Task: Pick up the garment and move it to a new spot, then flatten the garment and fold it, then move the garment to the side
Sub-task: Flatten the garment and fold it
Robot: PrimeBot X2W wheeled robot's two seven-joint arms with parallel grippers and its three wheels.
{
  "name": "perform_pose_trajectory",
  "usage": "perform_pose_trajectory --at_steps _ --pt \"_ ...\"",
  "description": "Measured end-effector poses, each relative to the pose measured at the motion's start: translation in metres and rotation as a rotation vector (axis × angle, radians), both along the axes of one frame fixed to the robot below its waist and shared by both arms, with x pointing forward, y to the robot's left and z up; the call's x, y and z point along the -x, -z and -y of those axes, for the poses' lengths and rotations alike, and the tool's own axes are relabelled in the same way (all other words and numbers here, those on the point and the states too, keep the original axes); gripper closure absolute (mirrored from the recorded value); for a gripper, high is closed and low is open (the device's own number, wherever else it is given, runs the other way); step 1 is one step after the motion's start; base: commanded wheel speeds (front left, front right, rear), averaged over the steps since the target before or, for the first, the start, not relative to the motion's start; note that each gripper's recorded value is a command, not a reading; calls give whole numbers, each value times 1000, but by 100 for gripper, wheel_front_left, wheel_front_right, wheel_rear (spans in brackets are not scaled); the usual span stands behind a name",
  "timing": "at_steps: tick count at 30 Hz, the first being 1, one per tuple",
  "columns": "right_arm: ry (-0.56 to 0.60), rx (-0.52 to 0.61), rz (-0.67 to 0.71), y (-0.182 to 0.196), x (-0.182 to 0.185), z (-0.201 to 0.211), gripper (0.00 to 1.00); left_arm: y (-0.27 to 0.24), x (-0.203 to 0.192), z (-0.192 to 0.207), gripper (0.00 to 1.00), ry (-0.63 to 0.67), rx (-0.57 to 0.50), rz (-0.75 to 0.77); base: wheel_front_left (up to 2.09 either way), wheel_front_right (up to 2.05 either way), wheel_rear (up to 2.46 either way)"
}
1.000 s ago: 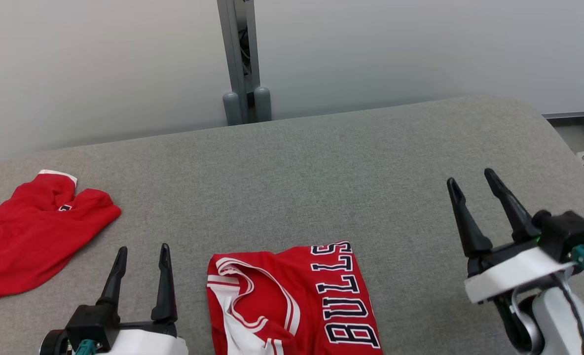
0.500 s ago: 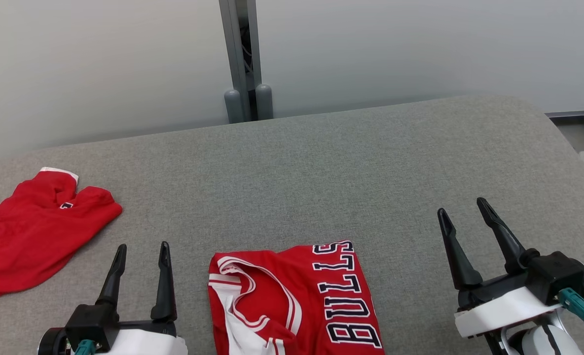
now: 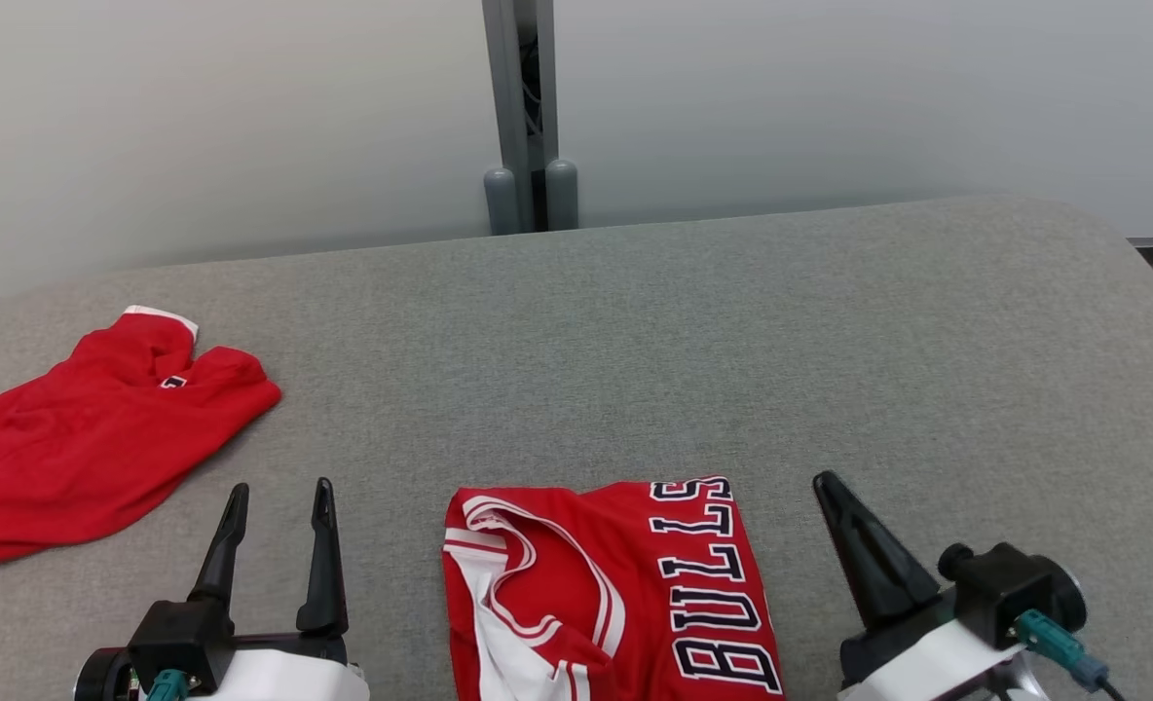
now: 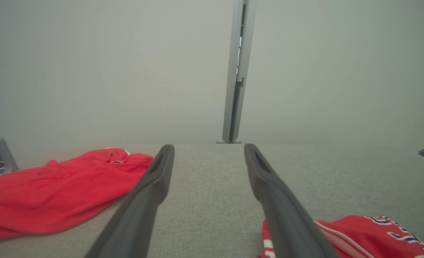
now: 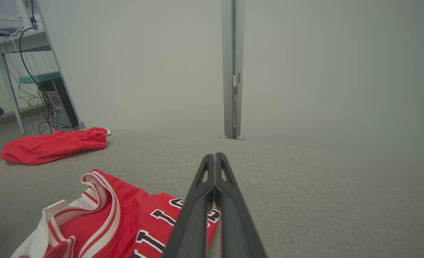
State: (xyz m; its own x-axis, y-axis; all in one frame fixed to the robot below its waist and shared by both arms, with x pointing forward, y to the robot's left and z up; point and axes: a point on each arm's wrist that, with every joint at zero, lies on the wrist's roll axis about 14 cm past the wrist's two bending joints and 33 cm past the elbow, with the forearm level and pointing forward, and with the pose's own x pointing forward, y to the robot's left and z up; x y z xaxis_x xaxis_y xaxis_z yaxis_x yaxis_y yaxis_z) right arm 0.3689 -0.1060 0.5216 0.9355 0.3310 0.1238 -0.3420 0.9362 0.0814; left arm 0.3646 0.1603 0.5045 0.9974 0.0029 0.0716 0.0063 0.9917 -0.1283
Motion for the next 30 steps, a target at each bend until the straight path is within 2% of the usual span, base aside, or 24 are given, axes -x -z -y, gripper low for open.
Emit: perform_pose_trajectory --at_steps 12,24,30 --pt "-342 -26 -296 79 47 -93 100 6 20 -36 0 -112 -3 -19 0 0 0" --pt "-603 -21 -438 104 78 -159 100 8 51 -74 0 -245 -5 -29 0 0 0" --pt "-689 -22 -460 104 82 -186 100 10 63 -86 0 -294 -6 -38 0 0 0"
